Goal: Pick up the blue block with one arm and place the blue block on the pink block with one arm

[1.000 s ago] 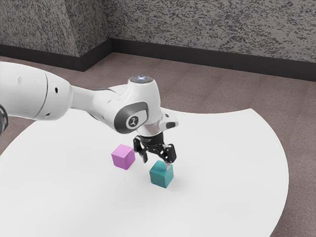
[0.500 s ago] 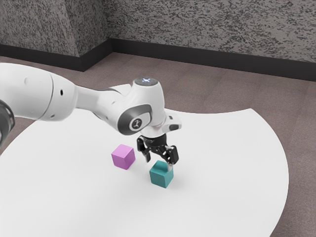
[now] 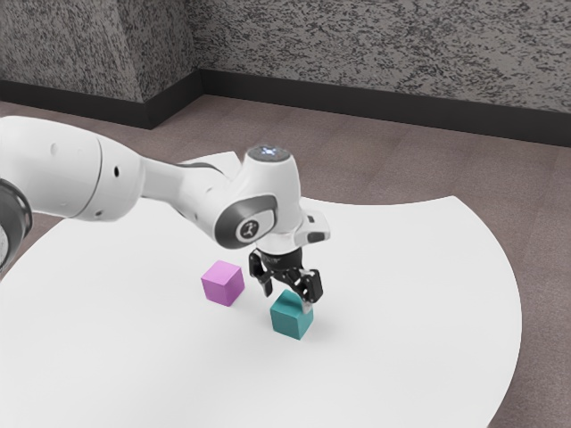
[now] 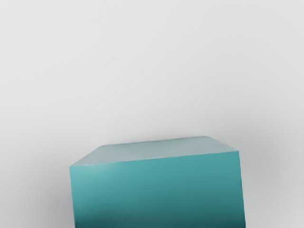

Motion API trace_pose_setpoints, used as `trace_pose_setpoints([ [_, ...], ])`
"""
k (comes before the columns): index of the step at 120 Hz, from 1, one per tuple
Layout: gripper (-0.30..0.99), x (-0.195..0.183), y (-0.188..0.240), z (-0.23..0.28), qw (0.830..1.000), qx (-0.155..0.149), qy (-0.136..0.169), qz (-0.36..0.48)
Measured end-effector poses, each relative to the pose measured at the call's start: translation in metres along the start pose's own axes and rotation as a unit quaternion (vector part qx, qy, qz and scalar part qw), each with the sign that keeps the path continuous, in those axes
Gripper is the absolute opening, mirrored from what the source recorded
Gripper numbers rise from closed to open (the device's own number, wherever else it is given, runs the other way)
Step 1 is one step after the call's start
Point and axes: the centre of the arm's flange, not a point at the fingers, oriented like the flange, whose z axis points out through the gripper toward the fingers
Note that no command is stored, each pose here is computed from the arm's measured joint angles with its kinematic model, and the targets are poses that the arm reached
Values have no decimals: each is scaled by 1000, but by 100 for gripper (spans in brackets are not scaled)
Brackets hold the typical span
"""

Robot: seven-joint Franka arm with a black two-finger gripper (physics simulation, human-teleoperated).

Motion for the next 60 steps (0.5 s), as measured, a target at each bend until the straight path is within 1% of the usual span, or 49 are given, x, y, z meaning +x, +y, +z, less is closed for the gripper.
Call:
trace_pose_setpoints([
  [32,69,4,1,6,1000,-4,4,0],
  [60,69,4,1,14,1000,-6,-1,0],
])
